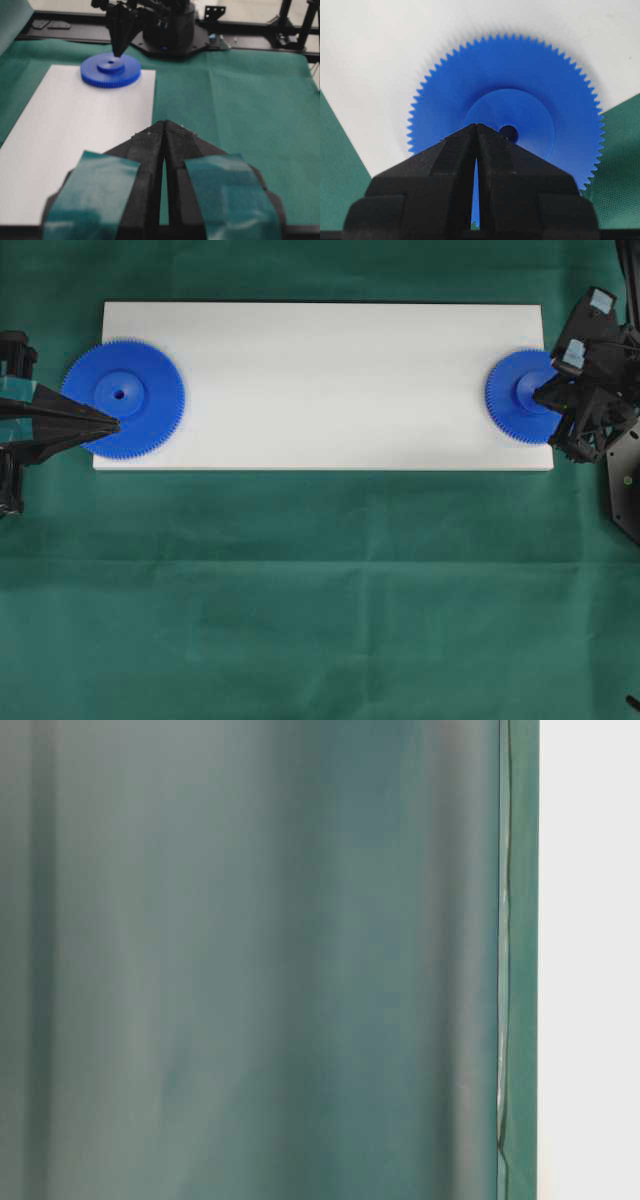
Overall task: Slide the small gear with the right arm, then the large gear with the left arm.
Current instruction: 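Press the right gripper tip down on the small gear's hub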
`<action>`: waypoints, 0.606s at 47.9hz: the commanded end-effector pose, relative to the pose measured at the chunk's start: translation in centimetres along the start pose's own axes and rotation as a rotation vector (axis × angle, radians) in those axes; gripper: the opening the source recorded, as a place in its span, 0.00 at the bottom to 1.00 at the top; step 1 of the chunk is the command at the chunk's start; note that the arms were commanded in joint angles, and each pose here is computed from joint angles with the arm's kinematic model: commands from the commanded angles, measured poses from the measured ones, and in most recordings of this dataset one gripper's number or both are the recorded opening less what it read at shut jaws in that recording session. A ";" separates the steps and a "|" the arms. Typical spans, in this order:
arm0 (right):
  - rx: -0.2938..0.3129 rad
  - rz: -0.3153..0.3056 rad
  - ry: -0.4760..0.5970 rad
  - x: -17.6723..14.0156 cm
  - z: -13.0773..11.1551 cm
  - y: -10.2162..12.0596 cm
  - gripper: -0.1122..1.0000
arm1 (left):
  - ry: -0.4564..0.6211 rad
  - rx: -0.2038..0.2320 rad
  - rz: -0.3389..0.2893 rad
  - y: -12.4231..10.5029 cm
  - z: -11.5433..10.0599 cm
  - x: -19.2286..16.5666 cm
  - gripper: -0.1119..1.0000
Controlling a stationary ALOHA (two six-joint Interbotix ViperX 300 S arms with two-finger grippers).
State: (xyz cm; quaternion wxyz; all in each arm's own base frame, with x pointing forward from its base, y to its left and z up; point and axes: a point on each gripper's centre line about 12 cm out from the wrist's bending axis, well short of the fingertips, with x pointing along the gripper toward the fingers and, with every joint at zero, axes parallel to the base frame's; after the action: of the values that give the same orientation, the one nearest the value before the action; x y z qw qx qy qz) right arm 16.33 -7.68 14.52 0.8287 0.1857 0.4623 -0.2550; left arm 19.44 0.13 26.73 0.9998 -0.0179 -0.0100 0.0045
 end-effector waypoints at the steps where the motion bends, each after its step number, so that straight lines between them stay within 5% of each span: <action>1: 0.005 -0.001 -0.013 -0.1 0.8 0.1 0.56 | -0.009 -0.003 0.001 0.0 0.2 0.2 0.10; 29: 0.054 -0.047 0.053 1.1 0.9 -1.0 0.56 | -0.006 -0.003 0.000 0.0 0.1 0.2 0.10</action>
State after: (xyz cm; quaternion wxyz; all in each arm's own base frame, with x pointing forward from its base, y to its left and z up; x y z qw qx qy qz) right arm 16.38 -8.94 13.39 0.7993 0.2051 0.4906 -0.2800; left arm 19.41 0.11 26.47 0.9998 -0.0187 -0.0069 0.0040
